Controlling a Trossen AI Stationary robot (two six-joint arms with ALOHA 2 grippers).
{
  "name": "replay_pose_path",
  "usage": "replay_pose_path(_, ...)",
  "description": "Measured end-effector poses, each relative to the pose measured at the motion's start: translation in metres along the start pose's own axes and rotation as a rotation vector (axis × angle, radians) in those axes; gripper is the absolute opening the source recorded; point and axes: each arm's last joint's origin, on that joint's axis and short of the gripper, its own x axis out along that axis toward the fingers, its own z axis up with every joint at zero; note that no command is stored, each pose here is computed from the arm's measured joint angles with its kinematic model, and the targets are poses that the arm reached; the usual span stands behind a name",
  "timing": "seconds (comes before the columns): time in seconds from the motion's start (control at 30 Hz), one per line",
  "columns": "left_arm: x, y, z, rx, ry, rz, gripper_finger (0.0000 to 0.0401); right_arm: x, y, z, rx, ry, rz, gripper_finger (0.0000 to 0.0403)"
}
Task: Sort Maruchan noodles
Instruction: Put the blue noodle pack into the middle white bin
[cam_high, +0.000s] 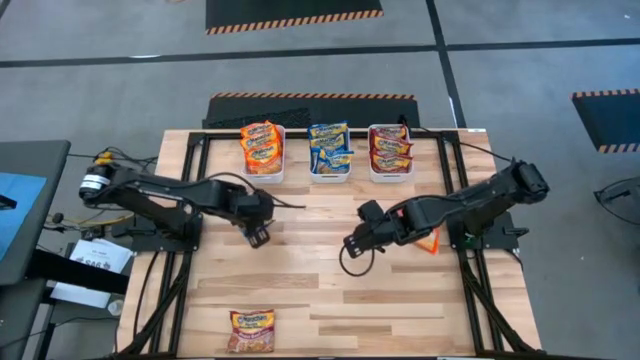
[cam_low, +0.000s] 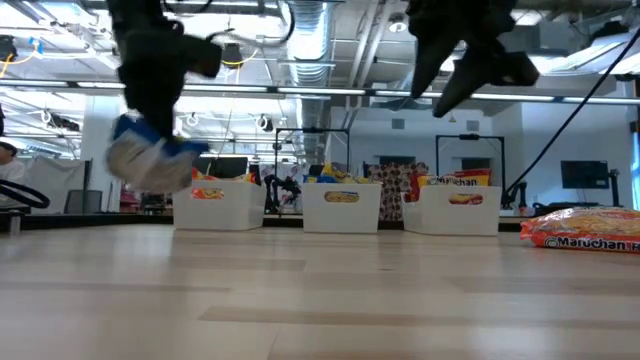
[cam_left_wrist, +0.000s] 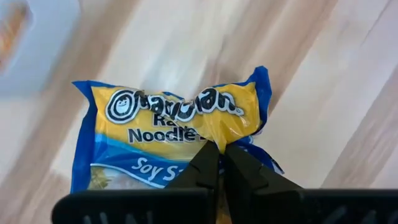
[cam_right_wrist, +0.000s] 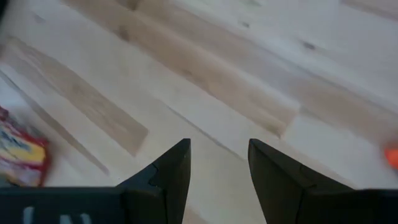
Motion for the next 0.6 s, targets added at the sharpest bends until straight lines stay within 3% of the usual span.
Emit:
replay_pose_path(0.27,-0.027,-0.003,0.027,-0.023,-0.291,-0.042,0.0001,-0.004,0.001,0.031,-0.019,-0.051,0.014,0.0183)
replay_pose_path(0.6,-0.044,0.001,0.052,0.064,-0.504,0.063,0.0000,-0.025,0.004,0.093,-0.111,-0.175,0.054,0.0164)
